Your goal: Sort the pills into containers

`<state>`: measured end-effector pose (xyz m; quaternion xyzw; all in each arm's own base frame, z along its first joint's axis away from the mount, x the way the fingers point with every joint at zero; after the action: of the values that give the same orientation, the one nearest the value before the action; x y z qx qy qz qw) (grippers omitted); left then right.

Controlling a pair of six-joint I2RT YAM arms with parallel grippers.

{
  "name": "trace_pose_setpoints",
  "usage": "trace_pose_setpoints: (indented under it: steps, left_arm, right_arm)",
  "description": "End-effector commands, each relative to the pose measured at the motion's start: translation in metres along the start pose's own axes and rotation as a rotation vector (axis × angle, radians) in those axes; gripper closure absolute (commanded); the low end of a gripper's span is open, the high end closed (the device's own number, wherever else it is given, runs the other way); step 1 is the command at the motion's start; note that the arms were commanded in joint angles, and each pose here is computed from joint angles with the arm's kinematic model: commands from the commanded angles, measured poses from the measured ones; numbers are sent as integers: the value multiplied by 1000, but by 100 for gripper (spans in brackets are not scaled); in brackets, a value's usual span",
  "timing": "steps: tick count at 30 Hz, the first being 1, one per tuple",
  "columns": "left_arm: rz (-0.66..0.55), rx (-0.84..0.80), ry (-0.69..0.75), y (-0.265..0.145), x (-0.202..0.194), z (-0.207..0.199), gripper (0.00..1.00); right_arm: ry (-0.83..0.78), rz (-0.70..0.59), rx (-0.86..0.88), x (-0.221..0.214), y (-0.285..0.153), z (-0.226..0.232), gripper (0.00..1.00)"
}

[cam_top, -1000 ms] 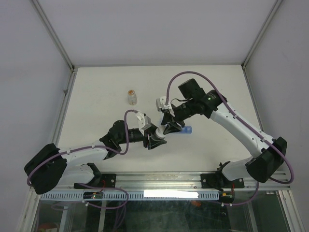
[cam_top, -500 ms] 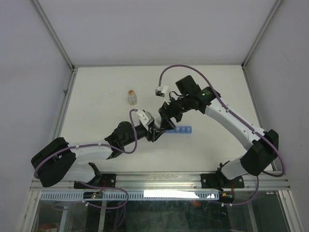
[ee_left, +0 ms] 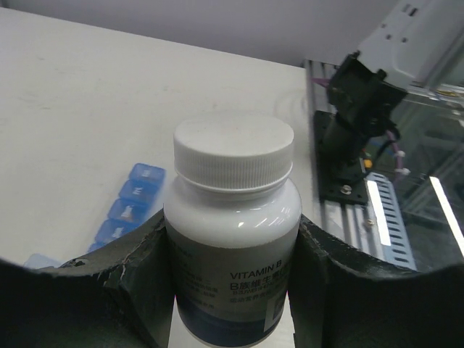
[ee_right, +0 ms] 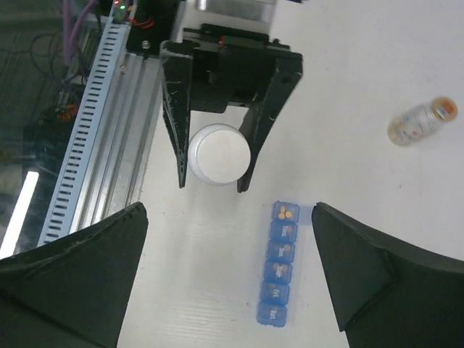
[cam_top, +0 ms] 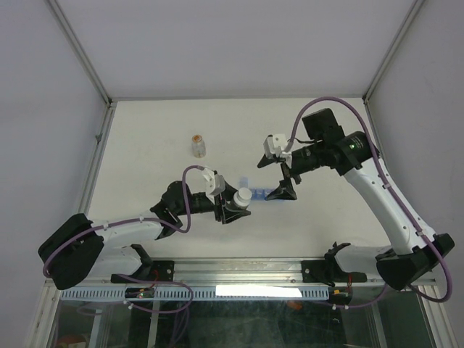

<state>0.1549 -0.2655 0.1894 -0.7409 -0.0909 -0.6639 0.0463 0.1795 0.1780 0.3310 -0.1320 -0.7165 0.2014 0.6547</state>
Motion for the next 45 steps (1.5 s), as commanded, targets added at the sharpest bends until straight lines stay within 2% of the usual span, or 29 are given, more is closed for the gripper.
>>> trace_pose_setpoints:
  steps: [1,8,13,18,24,33,42,45]
  left_arm:
    - [-33,-284,5,4,30,-26,100]
    - [10,-330,-21,12,30,-26,100]
    - [18,-348,-25,17,29,-24,100]
    - [22,-353,-27,18,28,-24,100]
    - [25,-358,-29,18,27,-24,100]
    - [23,-370,-29,18,28,-25,100]
    - [11,-374,-29,18,30,-26,100]
    - [10,-374,-30,18,31,-26,100]
  right_arm:
    - [-280,-98,193,2,6,16,1]
    - [-272,-68,236,4,31,22,8]
    - [-243,-62,268,4,42,25,22]
    - [-228,-42,275,1,47,25,32]
    - [-206,-15,274,-5,51,24,34]
    - [-202,-15,271,-7,51,26,46]
    - [-194,-12,272,-8,51,29,47]
    - [-195,-13,273,-8,50,31,52]
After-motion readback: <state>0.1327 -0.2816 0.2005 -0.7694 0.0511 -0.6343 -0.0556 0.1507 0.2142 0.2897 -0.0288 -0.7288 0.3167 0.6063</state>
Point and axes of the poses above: each gripper's point midway between its finger pads, its own y axis out along the fingers, its own z axis along the line the jaws close on, x = y × z, the point moved 7 cm from there along -y, back along the fingers
